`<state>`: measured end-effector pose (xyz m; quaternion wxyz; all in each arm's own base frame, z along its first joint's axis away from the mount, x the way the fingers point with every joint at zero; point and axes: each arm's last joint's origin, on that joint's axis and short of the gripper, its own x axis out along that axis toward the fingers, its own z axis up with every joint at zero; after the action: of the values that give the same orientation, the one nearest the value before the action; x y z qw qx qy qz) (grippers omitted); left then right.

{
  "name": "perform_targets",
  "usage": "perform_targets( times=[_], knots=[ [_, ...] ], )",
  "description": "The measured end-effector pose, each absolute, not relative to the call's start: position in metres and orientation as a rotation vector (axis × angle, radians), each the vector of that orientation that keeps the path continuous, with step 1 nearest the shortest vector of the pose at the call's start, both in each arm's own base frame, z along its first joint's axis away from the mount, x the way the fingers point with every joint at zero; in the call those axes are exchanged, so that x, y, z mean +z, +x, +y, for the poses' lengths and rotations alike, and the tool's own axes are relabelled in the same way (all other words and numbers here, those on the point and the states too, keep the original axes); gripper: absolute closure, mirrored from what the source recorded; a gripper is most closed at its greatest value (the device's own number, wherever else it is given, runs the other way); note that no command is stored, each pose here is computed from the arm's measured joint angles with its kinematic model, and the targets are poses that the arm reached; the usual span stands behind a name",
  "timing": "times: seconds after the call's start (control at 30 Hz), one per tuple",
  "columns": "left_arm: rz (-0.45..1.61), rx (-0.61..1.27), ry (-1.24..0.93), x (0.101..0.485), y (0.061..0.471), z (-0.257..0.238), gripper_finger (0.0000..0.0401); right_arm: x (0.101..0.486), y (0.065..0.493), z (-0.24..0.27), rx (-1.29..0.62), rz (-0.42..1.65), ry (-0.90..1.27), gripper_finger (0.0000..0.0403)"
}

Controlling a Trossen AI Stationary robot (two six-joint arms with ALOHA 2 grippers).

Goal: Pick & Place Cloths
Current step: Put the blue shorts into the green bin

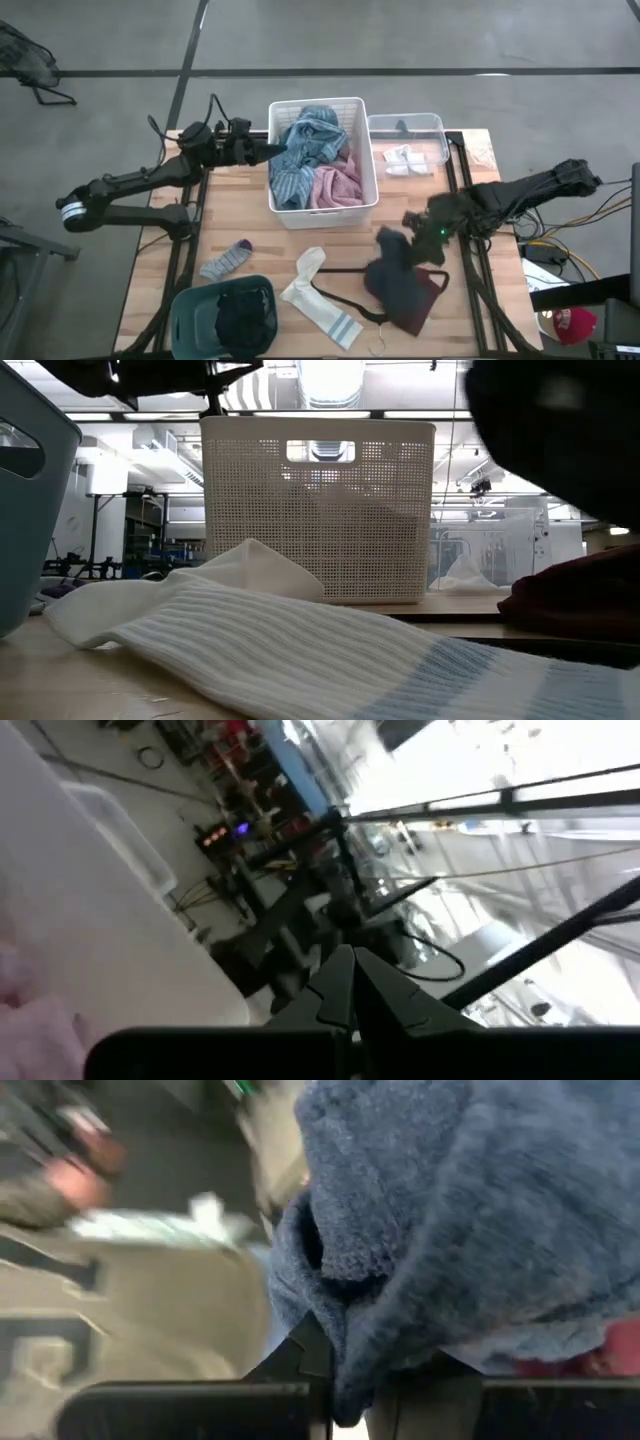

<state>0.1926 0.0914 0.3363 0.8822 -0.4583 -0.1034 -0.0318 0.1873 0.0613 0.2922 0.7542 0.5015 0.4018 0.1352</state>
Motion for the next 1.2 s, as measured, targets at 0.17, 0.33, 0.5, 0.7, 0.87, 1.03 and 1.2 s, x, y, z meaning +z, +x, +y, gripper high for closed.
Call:
perform_targets(
  times=[0.17, 0.33, 0.5, 0.7, 0.87, 1.03, 1.2],
  knots=[
    [-0.338, -0.173, -0.875, 0.357, 0.191, 0.083, 0.0389, 0.317, 0.198, 0.04, 0.339, 0.592, 1.169, 0.0384],
    [-0.42, -0.21, -0.749, 0.385, 0.19, 0.075, 0.0389, 0.344, 0.204, 0.025, 0.362, 0.415, 1.161, 0.0384],
    [-0.431, -0.208, -0.696, 0.408, 0.195, 0.07, 0.0359, 0.375, 0.215, 0.014, 0.333, 0.311, 1.127, 0.0384],
    [-0.459, -0.199, -0.583, 0.431, 0.209, 0.064, 0.0274, 0.427, 0.239, 0.003, 0.303, 0.131, 0.964, 0.0383],
    [-0.447, -0.217, -0.575, 0.439, 0.224, 0.062, 0.0218, 0.471, 0.256, -0.006, 0.209, -0.023, 0.735, 0.0383],
    [-0.439, -0.246, -0.536, 0.444, 0.236, 0.058, 0.02, 0.495, 0.275, -0.012, 0.06, -0.058, 0.543, 0.0383],
    [-0.437, -0.244, -0.468, 0.443, 0.246, 0.053, 0.0201, 0.508, 0.297, -0.018, -0.089, -0.093, 0.428, 0.0383]
  ],
)
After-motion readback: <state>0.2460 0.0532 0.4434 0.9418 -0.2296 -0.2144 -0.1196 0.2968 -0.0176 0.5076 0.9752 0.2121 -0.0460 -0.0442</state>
